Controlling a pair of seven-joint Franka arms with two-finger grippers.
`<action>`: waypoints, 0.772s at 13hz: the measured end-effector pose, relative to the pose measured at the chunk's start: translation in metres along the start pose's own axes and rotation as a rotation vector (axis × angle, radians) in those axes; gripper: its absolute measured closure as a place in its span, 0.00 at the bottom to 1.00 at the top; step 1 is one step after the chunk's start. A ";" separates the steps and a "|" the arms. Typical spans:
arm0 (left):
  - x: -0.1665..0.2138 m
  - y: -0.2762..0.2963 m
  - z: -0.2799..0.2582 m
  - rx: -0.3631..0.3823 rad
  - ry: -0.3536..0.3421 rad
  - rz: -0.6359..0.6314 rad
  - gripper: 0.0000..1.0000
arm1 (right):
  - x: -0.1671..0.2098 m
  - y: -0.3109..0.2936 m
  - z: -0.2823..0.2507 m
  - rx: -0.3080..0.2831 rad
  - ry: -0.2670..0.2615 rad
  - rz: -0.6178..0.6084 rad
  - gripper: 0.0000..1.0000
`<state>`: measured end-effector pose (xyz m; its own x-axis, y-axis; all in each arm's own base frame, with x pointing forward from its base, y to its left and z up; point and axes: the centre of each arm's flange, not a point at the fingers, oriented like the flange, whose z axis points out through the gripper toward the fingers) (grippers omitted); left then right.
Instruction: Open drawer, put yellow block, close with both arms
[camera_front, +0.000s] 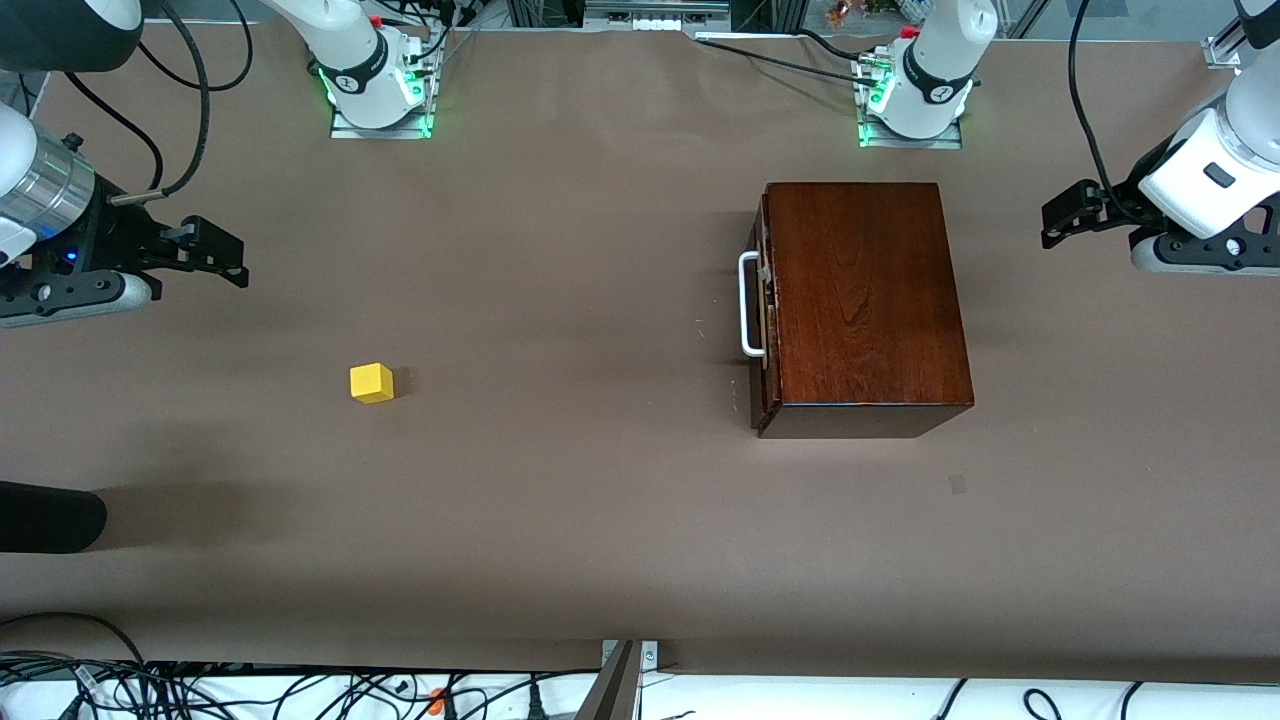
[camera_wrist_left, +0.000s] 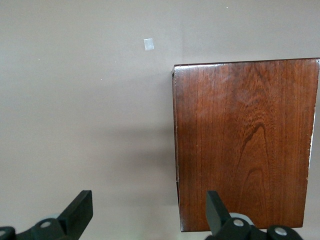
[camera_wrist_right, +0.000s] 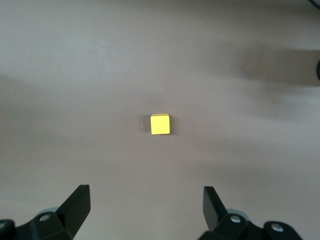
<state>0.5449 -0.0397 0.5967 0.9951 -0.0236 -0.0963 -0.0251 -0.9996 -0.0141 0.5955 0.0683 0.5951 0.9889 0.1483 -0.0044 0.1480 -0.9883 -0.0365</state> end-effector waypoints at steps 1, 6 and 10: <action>0.000 0.000 0.000 0.000 0.000 0.000 0.00 | 0.000 -0.001 0.000 0.000 0.000 -0.002 0.00; 0.000 0.000 0.000 0.000 -0.001 0.000 0.00 | 0.000 0.001 0.000 -0.001 0.001 0.002 0.00; 0.001 0.001 0.002 0.001 -0.005 0.002 0.00 | 0.000 0.001 0.000 -0.001 0.001 0.002 0.00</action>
<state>0.5456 -0.0408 0.5946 0.9945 -0.0253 -0.1011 -0.0269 -0.9995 -0.0144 0.5957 0.0673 0.5952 0.9892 0.1464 -0.0034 0.1462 -0.9886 -0.0359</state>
